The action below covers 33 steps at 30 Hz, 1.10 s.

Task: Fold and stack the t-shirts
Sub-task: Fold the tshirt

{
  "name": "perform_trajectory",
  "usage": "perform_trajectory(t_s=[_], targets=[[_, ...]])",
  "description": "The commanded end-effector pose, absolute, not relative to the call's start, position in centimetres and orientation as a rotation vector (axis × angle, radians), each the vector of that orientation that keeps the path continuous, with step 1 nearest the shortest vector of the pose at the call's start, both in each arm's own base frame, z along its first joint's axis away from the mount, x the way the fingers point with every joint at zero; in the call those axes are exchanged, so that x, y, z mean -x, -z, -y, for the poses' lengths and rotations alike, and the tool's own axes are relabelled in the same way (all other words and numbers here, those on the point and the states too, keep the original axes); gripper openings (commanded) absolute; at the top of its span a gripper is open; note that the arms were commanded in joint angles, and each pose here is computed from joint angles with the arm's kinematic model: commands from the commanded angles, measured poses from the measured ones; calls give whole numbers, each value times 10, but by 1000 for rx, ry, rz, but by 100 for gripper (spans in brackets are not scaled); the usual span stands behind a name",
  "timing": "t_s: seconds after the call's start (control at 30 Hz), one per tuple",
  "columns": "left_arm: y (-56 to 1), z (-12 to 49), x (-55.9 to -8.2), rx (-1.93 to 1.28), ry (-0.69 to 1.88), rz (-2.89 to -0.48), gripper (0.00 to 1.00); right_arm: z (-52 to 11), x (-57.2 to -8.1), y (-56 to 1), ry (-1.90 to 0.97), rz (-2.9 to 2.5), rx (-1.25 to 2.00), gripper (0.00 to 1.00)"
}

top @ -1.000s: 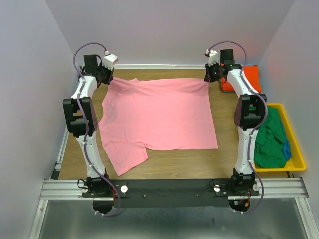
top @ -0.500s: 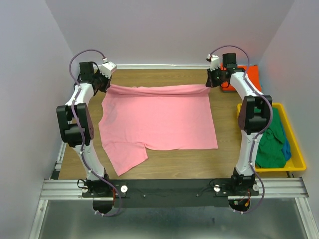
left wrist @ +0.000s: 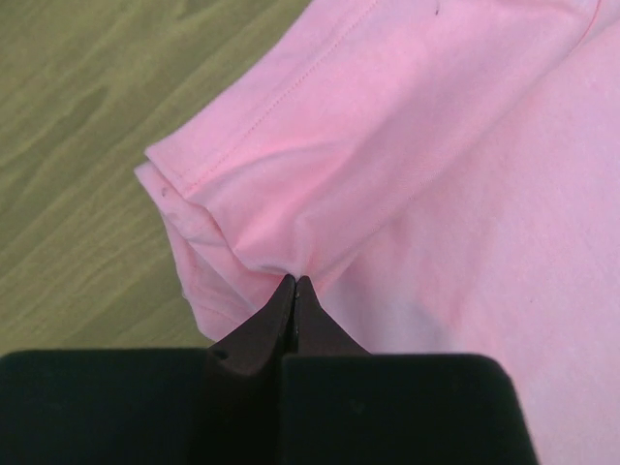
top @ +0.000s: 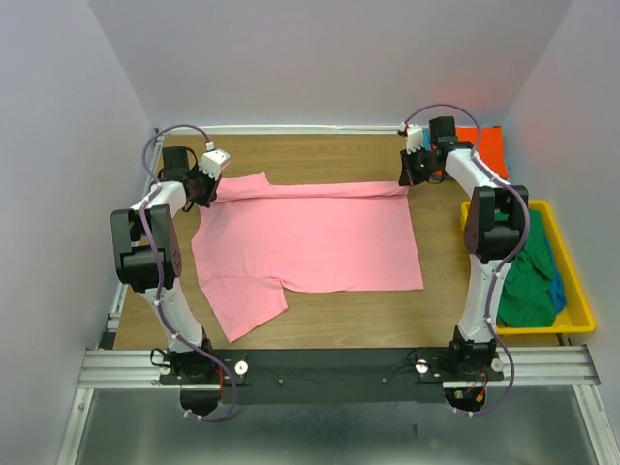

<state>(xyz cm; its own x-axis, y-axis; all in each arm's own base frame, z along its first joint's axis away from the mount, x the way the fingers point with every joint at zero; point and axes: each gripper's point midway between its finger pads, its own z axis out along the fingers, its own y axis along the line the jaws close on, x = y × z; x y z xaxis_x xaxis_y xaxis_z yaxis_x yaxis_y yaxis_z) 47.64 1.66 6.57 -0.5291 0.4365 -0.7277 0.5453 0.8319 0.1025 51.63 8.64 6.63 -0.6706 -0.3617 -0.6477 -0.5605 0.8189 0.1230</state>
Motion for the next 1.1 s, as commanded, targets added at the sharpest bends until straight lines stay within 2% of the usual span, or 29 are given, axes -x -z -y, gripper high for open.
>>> perform_trajectory(t_s=[0.0, 0.17, 0.53, 1.07], targets=[[-59, -31, -476, -681, 98, -2235, 0, -85, -506, -56, -432, -2394, 695, 1], [-48, -34, -475, -673, 93, -2265, 0, -80, -505, -45, -413, -2420, 696, 1], [-90, -43, -491, -648, 74, -2208, 0, -73, -518, -81, -350, -2353, 674, 1], [-36, -42, -465, -784, 109, -2309, 0, -74, -482, -35, -407, -2448, 749, 2]])
